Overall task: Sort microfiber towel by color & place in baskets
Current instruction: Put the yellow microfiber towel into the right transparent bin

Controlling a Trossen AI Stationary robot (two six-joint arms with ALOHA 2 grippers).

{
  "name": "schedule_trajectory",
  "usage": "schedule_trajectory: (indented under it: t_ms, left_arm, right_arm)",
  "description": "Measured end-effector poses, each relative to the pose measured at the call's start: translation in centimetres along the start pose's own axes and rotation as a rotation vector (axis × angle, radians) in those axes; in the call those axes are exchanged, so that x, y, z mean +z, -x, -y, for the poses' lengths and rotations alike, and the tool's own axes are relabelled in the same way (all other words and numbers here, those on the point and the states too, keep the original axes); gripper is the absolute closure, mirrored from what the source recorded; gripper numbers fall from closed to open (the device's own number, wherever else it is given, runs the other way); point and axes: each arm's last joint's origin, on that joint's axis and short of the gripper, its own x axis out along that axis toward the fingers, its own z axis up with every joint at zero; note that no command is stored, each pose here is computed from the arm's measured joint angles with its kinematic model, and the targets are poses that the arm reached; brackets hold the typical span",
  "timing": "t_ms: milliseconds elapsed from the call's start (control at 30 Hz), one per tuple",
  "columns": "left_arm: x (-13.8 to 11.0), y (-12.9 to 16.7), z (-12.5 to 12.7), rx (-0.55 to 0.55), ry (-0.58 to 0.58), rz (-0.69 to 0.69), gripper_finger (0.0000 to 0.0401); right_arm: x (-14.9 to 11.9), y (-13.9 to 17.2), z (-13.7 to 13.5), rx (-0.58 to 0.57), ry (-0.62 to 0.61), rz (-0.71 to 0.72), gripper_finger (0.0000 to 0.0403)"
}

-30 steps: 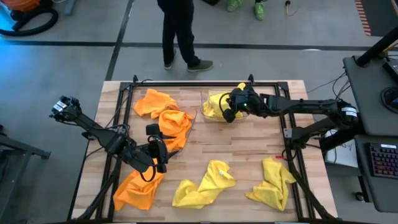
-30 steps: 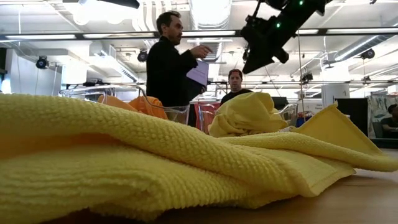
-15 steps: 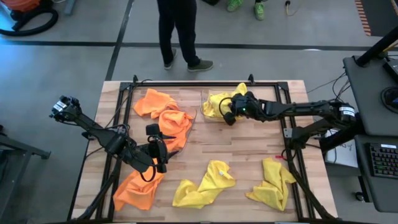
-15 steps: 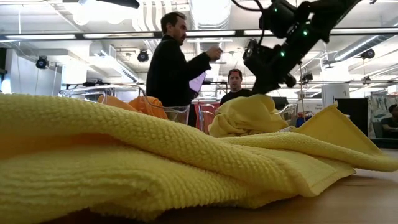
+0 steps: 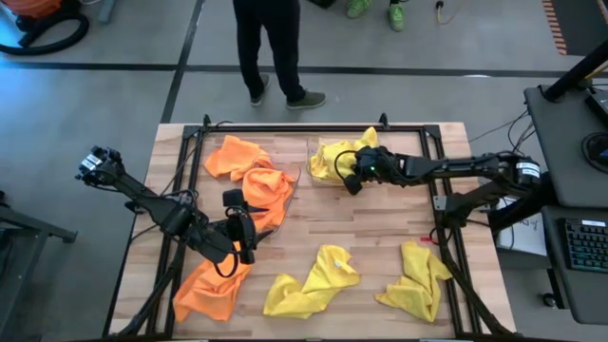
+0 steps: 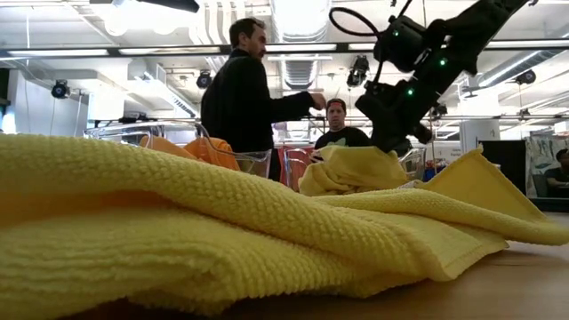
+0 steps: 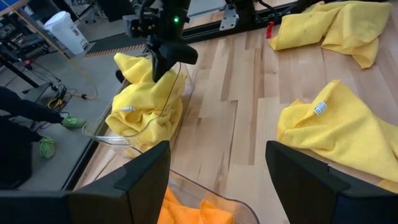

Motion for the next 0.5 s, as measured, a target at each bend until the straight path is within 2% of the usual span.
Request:
schedule_trajectory:
  t_ms: [500]
  left_arm:
    - [0.0,0.0,0.0,0.000,0.008,-0.001,0.0154]
  right_arm:
    - [-0.8,-2.0,0.5,-0.042,-0.012,-0.069,0.0394]
